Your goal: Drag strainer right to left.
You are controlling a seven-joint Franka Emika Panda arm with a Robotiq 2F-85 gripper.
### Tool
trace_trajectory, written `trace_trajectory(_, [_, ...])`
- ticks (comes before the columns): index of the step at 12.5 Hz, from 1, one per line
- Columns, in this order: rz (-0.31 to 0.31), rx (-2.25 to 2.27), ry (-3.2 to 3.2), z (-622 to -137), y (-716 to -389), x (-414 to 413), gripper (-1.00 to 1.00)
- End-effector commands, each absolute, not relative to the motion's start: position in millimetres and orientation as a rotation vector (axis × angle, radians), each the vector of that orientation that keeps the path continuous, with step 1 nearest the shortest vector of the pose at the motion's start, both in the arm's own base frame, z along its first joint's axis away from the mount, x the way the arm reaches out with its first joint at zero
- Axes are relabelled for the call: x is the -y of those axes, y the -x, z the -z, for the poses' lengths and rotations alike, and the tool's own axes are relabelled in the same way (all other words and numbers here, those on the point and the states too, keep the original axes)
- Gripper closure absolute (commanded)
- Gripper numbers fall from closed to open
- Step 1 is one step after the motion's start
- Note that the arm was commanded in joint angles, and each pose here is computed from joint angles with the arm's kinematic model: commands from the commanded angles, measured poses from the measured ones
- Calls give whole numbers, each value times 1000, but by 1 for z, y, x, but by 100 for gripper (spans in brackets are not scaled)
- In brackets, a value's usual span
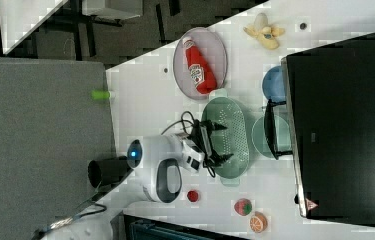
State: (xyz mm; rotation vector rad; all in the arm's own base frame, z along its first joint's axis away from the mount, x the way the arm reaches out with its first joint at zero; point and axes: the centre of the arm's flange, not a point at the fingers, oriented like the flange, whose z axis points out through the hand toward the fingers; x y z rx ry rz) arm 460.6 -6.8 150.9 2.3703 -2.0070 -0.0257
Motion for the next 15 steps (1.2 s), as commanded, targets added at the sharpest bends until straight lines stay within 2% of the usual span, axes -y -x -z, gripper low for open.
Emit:
trace_trajectory(1, [-28, 2110, -2306, -156, -466, 0, -100])
trace_trajectory(10, [-18, 2126, -2313, -153, -465, -49, -100])
trace_trajectory(15, [1, 2195, -2277, -156, -460, -112, -100])
